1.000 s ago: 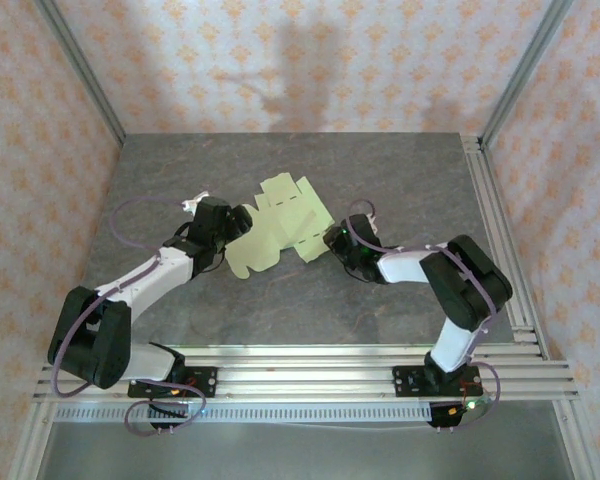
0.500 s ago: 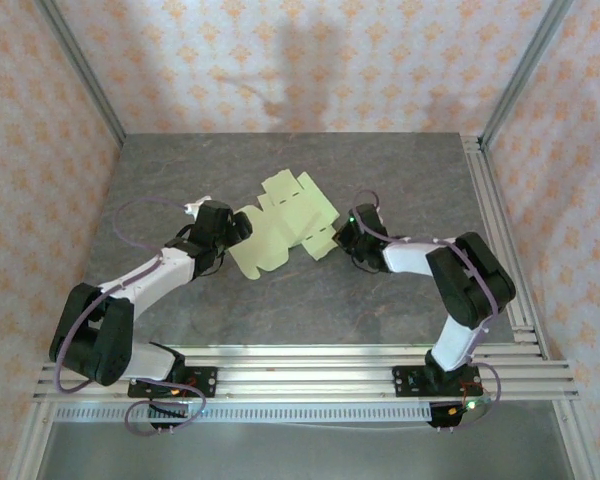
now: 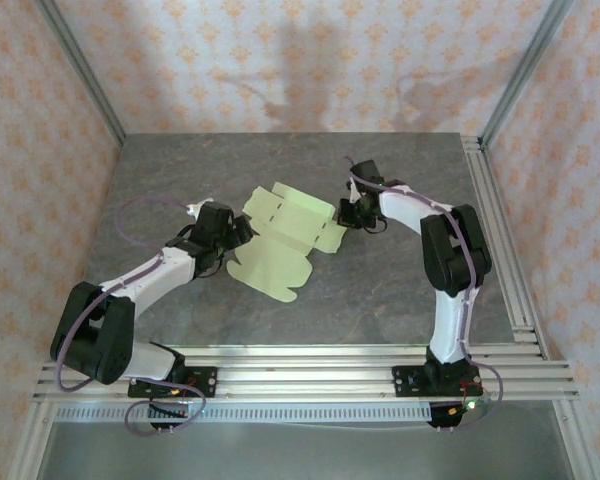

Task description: Fold the paper box

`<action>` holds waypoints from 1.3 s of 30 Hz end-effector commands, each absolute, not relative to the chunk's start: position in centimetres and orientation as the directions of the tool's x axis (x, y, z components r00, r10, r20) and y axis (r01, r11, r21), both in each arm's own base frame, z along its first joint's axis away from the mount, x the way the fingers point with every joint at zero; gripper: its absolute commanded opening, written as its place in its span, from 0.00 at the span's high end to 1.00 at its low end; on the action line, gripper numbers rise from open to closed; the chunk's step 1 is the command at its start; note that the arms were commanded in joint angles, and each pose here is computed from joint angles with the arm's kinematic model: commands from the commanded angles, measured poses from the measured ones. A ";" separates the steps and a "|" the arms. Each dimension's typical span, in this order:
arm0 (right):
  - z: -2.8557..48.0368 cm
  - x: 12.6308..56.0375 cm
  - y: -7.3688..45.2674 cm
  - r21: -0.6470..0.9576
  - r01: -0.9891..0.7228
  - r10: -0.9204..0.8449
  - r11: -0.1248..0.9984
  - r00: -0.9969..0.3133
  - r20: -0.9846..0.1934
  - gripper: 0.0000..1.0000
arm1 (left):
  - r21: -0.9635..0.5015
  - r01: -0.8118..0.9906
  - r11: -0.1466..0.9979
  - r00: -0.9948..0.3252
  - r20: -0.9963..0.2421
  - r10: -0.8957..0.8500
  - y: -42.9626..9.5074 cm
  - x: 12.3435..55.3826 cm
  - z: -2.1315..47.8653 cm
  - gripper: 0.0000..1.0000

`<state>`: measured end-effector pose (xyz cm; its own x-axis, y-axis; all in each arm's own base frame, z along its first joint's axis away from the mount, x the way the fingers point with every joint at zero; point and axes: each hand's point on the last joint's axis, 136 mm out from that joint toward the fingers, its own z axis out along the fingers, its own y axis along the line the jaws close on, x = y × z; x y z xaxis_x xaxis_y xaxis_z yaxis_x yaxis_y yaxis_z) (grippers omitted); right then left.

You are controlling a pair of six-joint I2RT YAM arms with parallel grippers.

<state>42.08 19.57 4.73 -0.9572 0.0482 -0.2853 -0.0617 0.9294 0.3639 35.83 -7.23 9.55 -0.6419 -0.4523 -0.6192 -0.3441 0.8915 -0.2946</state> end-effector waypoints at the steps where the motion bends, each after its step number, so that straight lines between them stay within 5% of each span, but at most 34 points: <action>1: 5.8 41.5 18.4 0.317 -0.112 -0.018 0.942 -0.958 -0.286 0.68 | -0.267 -0.338 0.902 -0.658 -0.618 -0.430 -7.2 36.0 9.8 0.00; 7: 8.8 41.1 17.4 0.355 -0.049 0.114 0.934 -0.899 -0.423 0.31 | -0.285 -0.316 0.905 -0.674 -0.604 -0.425 -7.8 36.2 9.6 0.00; 15: 9.1 39.6 17.9 0.519 0.040 0.294 0.854 -0.860 -0.418 0.27 | -0.346 -0.290 0.892 -0.682 -0.579 -0.446 -9.3 37.0 9.5 0.00; 22: 6.2 40.7 18.8 0.507 0.092 0.289 0.857 -0.900 -0.326 0.40 | -0.371 -0.261 0.891 -0.695 -0.569 -0.440 -10.8 36.9 9.6 0.00; 34: 6.3 42.3 17.9 0.650 0.274 0.576 0.709 -0.756 -0.310 0.99 | -0.359 -0.255 0.898 -0.704 -0.568 -0.426 -11.5 36.3 9.3 0.00; 39: 7.4 42.0 16.5 0.766 0.336 0.755 0.548 -0.593 -0.281 1.00 | -0.369 -0.242 0.898 -0.703 -0.571 -0.424 -12.2 36.8 9.6 0.00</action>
<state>39.95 17.22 4.18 -0.7522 0.6047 -0.2620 0.3252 0.6863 0.6505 35.70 -11.46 8.34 -0.7257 -0.4129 -0.5503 -0.2502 0.9035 -0.3480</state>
